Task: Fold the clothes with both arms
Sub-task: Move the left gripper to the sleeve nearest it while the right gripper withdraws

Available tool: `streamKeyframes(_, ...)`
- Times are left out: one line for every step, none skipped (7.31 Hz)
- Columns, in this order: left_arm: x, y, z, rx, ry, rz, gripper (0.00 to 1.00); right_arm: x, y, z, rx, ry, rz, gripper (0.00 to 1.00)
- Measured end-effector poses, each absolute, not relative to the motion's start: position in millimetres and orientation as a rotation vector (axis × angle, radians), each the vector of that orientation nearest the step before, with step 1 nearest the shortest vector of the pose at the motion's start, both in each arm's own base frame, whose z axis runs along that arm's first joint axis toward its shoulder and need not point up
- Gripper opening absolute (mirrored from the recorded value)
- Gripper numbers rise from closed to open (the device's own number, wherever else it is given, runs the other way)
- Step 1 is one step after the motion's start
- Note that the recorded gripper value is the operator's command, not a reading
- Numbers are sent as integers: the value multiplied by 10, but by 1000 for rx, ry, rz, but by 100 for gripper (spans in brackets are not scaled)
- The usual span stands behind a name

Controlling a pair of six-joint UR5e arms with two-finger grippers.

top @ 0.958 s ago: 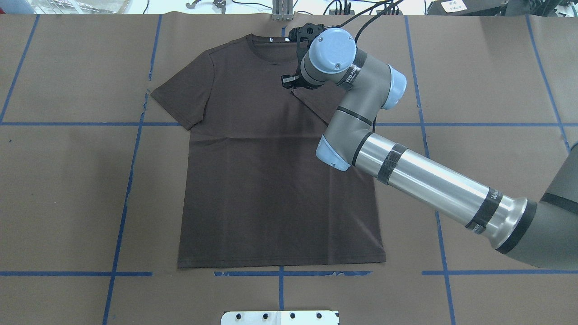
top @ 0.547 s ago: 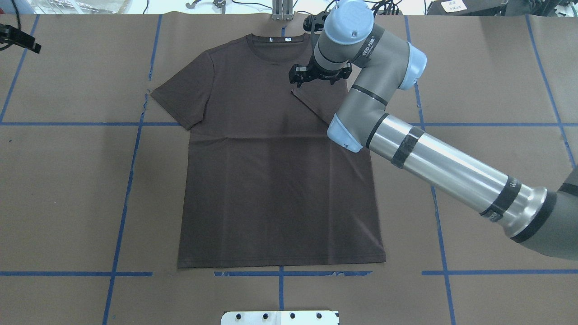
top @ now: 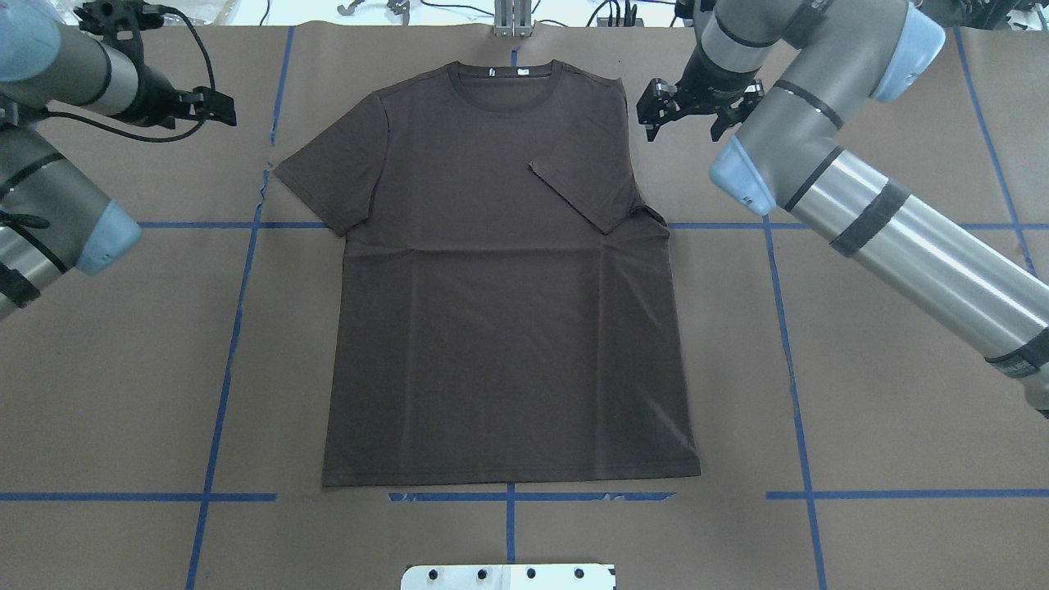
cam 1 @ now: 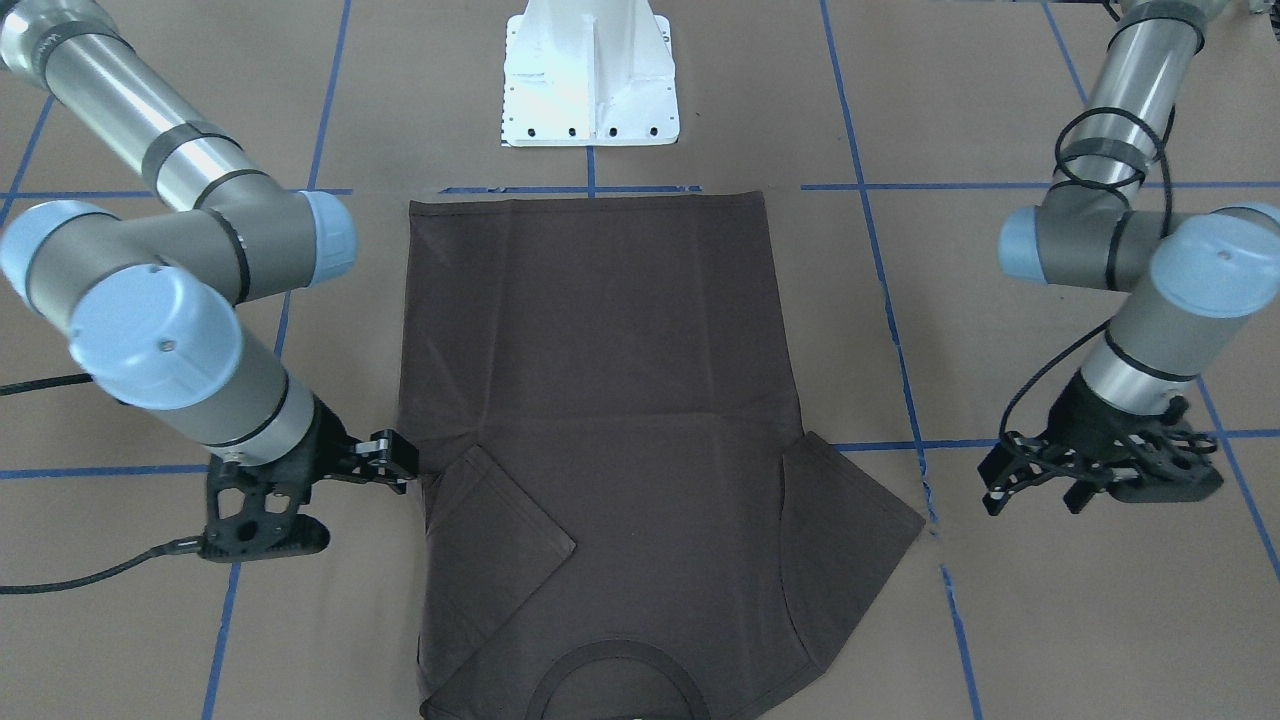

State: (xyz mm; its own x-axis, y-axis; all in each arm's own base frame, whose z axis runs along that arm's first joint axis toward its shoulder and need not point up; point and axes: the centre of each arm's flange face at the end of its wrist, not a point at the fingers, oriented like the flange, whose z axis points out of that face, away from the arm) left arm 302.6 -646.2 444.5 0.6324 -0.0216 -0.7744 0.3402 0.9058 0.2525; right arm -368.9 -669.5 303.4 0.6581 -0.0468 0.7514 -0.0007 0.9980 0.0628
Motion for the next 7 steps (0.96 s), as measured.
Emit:
streamKeyframes(3306,-6371,4414,400,861,-260,100,-3449,-6745,3180,38,-869,-33,100)
streamKeyframes(3536,-6289,4387,405,854,-295,100,-3311,-6764,3279,27,-879,-34,100)
streamKeyframes(3726,-6222,4365,413,844,-316,100,-3256,-6770,3330,22,-882,-33,100)
streamKeyframes(3894,-6206,4336,424,833,-325,99,-3236,-6772,3356,20,-883,-32,100)
streamKeyframes(4040,-6243,4315,433,819,-331,98,-3234,-6771,3370,19,-882,-32,100)
streamKeyframes(4152,-6278,4320,439,805,-332,97,-3232,-6770,3387,19,-880,-31,100)
streamKeyframes(4207,-6300,4353,439,794,-332,96,-3235,-6763,3416,19,-877,-31,100)
